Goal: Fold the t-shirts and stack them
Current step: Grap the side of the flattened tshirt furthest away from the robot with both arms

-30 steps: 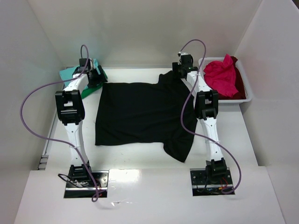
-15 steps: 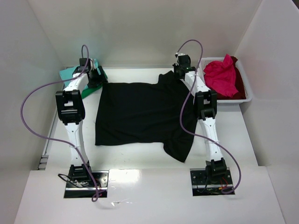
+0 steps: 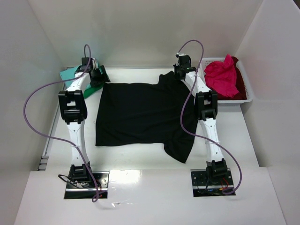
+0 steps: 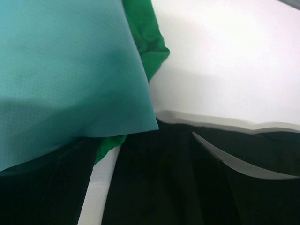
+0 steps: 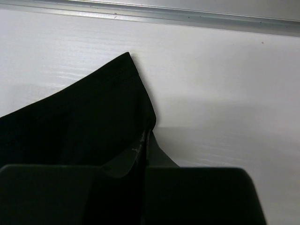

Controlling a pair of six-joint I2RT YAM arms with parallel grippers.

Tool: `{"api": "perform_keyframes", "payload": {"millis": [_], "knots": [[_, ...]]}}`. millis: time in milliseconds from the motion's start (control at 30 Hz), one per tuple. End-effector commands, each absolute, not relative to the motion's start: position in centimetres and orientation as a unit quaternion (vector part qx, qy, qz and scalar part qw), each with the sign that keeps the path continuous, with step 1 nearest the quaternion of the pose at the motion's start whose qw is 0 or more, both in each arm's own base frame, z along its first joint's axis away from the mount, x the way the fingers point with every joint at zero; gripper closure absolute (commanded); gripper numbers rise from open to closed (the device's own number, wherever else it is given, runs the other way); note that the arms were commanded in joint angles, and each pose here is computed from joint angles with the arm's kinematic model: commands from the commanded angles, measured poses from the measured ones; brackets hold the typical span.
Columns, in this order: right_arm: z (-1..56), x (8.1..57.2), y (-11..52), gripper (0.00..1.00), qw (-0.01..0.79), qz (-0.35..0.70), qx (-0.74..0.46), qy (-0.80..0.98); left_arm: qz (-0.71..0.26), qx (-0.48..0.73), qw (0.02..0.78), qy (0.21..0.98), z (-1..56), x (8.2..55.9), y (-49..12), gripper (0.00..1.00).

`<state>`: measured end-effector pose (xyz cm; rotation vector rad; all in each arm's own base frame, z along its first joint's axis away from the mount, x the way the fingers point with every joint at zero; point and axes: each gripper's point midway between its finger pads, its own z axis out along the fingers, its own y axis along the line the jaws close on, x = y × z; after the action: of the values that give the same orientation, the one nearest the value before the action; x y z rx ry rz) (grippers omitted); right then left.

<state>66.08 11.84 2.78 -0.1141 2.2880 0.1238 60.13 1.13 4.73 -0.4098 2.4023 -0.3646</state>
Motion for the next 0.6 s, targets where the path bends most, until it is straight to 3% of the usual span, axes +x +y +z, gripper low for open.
{"api": "perform_keyframes", "payload": {"millis": [0, 267, 567], "knots": [[4.0, 65.9, 12.7, 1.0, 0.412, 0.059, -0.046, 0.908, -0.16, -0.127, 0.32, 0.925, 3.6, 60.6, -1.4, 0.16], [4.1, 65.6, 12.5, 1.0, 0.408, 0.054, -0.044, 0.91, -0.128, -0.153, 0.319, 0.927, 4.1, 59.5, -1.5, 0.17], [4.1, 65.4, 12.1, 1.0, 0.405, 0.043, -0.045, 0.912, -0.073, -0.258, 0.296, 0.917, 1.9, 57.7, 3.5, 0.14]]}}
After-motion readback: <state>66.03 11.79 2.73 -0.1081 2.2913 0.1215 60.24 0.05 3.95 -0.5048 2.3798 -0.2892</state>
